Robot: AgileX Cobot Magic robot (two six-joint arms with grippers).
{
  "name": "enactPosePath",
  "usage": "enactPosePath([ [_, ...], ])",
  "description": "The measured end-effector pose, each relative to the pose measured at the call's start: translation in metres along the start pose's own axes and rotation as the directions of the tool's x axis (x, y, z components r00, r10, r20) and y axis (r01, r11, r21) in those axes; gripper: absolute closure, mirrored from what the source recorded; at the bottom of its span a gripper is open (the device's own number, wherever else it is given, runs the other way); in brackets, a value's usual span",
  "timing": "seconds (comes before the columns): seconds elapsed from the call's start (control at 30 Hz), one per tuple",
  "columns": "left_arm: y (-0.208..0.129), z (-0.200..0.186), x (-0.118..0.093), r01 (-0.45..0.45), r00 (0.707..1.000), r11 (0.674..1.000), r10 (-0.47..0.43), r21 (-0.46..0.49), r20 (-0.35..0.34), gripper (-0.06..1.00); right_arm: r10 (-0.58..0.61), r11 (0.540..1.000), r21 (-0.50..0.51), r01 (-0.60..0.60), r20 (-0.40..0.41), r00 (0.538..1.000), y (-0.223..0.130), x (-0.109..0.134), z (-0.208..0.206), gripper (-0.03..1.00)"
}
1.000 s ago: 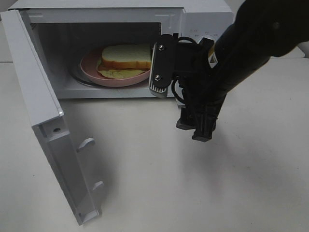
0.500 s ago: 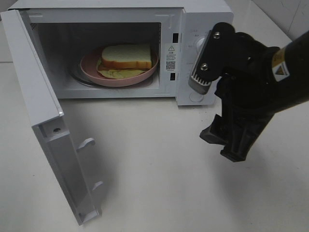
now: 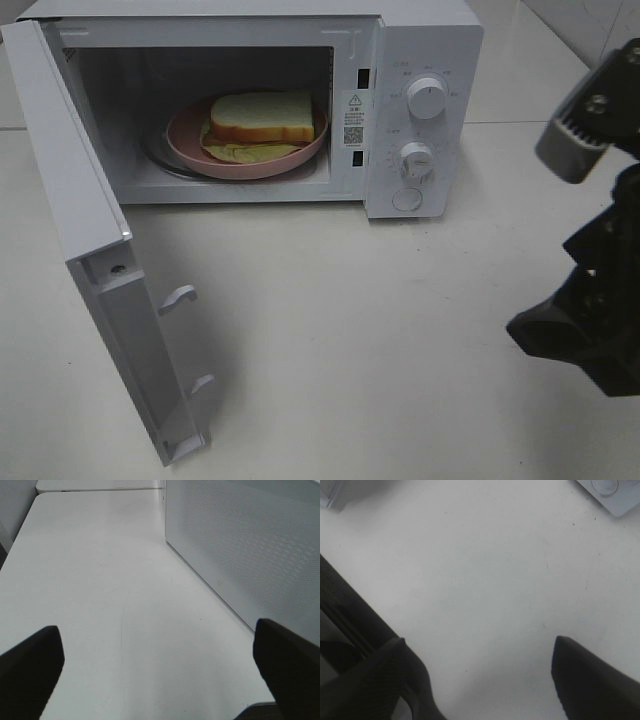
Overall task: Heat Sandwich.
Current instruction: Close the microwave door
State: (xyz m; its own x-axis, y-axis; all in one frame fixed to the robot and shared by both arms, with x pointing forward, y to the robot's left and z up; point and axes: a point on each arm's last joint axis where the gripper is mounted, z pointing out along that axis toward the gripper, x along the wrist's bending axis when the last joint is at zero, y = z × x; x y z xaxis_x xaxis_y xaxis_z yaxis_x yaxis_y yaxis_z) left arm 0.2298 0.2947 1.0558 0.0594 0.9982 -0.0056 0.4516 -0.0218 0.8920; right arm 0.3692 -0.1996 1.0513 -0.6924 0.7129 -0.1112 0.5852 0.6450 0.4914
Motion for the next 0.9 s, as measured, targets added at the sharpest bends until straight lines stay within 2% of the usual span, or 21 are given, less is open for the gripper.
enactPosePath([
  [0.33, 0.0, 0.0, 0.0, 0.0, 1.0, 1.0, 0.0, 0.0, 0.0, -0.03, 0.066, 0.998, 0.015, -0.066, 0.006, 0.998, -0.038, 0.002, -0.046, 0.21],
  [0.67, 0.0, 0.0, 0.0, 0.0, 1.0, 1.0, 0.0, 0.0, 0.0, -0.03, 0.104, 0.993, 0.048, -0.105, 0.008, 0.995, -0.065, 0.005, -0.066, 0.21],
  [0.77, 0.0, 0.0, 0.0, 0.0, 1.0, 1.0, 0.0, 0.0, 0.0, -0.03, 0.121, 0.992, 0.03, -0.122, 0.01, 0.993, -0.076, 0.006, -0.074, 0.21],
  [0.9, 0.0, 0.0, 0.0, 0.0, 1.0, 1.0, 0.0, 0.0, 0.0, -0.03, 0.128, 0.991, -0.043, -0.127, 0.012, 0.992, -0.086, 0.007, -0.085, 0.21],
])
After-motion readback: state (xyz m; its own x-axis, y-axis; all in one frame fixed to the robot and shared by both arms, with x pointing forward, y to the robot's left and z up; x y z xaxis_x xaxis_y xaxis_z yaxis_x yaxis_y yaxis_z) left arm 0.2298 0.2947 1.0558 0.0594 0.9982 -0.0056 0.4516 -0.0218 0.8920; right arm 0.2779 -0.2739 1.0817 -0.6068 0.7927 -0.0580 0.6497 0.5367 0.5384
